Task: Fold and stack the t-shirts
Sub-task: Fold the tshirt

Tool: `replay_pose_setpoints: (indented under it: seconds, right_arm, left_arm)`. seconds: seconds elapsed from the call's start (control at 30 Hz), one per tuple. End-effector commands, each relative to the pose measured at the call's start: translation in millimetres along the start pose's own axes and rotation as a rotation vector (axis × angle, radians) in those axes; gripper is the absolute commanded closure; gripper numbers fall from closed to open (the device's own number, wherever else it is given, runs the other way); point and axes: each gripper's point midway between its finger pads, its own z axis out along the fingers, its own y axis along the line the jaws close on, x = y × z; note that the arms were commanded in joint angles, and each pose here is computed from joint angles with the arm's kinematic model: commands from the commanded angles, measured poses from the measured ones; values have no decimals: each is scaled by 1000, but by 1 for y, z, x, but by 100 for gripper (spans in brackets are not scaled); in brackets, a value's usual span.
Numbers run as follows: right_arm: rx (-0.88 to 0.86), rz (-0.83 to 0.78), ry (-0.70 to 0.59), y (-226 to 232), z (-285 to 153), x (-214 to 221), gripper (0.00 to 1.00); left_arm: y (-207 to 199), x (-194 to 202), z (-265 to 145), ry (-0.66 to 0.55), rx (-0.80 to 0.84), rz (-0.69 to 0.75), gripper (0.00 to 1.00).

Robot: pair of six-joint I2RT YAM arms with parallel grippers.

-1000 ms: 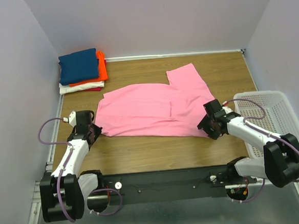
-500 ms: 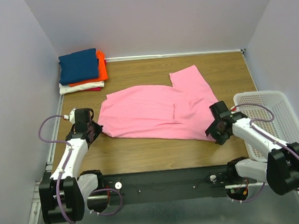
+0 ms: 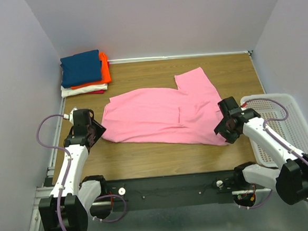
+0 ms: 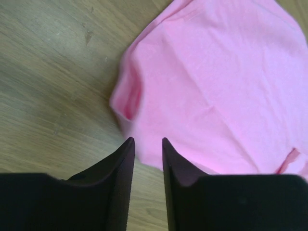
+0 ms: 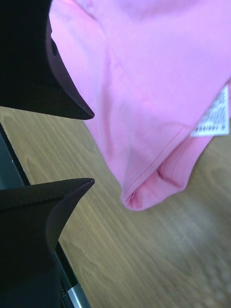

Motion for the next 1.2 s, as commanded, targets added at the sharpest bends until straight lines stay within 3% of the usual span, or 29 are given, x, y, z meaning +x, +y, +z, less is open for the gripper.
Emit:
replay_pose_setpoints:
  seconds: [0.0, 0.13, 0.3, 0.37, 0.43, 0.57, 0.7, 0.87, 1.17]
  right_arm:
    - [7, -28, -68, 13, -7, -26, 41]
    - [-59, -76, -43, 36, -1, -27, 43]
    - [-404, -197, 27, 97, 9, -6, 47]
    - [-558, -236, 8, 129, -1, -5, 47]
    - [-595, -273, -42, 151, -11, -11, 46]
    - [-589, -379, -83, 185, -17, 2, 46]
    - [-585, -445, -83, 204, -16, 19, 46]
    - [-569, -480, -100, 206, -14, 26, 46]
    - [-541, -487, -104, 199, -6, 27, 46]
  left_arm:
    - [-1, -10, -11, -20, -15, 21, 54]
    - [-11, -26, -14, -72, 6, 28, 48]
    - [-44, -56, 1, -147, 91, 39, 48]
    - [-63, -69, 7, -159, 124, 51, 48]
    - [-70, -75, 30, -151, 97, 68, 48]
    - [-91, -105, 69, -176, 54, 149, 49]
    - [-99, -124, 130, -118, -57, 245, 54]
    - [-97, -118, 179, -57, -91, 300, 60]
    - [-119, -90, 208, 3, -40, 409, 62]
